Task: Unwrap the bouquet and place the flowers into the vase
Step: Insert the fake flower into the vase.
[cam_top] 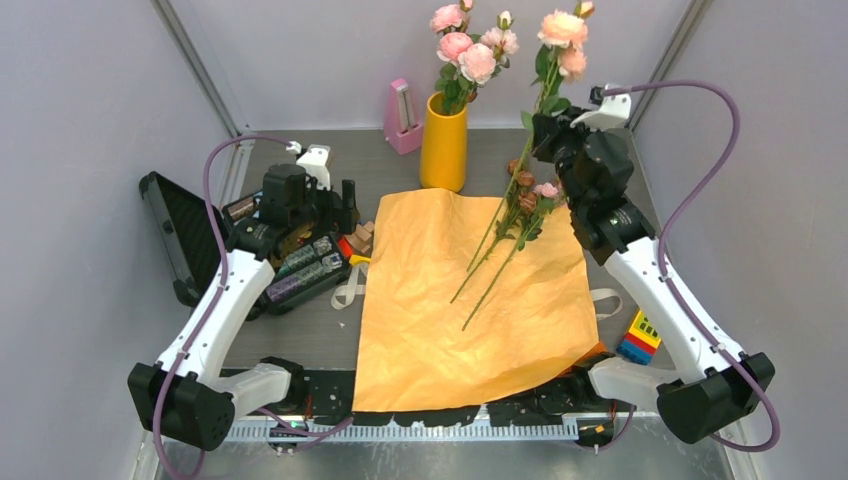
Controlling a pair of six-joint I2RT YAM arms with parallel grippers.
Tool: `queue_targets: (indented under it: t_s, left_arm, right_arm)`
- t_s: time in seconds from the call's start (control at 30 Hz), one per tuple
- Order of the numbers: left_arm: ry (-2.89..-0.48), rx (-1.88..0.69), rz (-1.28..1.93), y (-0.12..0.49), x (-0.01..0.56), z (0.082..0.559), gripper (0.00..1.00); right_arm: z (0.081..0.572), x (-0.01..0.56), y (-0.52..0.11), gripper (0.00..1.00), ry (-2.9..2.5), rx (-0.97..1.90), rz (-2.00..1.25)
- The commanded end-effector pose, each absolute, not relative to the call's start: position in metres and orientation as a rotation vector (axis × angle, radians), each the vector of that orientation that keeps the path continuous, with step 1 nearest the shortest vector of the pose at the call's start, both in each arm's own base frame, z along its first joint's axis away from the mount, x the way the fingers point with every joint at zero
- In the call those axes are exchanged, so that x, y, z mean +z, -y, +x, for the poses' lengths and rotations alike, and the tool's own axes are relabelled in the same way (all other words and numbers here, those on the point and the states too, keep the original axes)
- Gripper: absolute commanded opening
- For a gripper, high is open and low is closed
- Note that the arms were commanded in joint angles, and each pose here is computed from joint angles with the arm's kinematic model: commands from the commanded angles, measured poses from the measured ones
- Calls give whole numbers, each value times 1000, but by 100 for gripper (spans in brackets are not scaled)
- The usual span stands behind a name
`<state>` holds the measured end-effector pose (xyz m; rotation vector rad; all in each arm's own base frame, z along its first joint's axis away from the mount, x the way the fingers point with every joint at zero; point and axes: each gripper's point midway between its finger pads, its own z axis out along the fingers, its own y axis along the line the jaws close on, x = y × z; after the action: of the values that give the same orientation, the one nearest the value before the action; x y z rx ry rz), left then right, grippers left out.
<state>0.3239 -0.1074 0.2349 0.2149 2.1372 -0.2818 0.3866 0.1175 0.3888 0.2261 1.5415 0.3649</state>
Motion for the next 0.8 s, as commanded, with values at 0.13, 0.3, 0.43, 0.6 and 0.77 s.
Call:
queue_targets:
  t_s: [0.13, 0.3, 0.43, 0.6, 0.77]
  left_arm:
    - [-2074, -276, 209, 106, 249, 326, 96]
    - [-2078, -278, 209, 106, 248, 326, 95]
    - [-2074, -280, 210, 106, 249, 325, 96]
    - [-2071, -277, 211, 106, 250, 325, 96]
    - [-2079, -289, 212, 108, 248, 325, 96]
  right_arm:
    - [391, 531, -134, 0, -1154, 428, 72]
    - [407, 567, -157, 0, -1052, 472, -18]
    - [416, 596, -165, 0, -970, 455, -59]
    - [422, 631, -168, 0, -888, 442, -68]
    - [437, 644, -173, 0, -844, 425, -70]
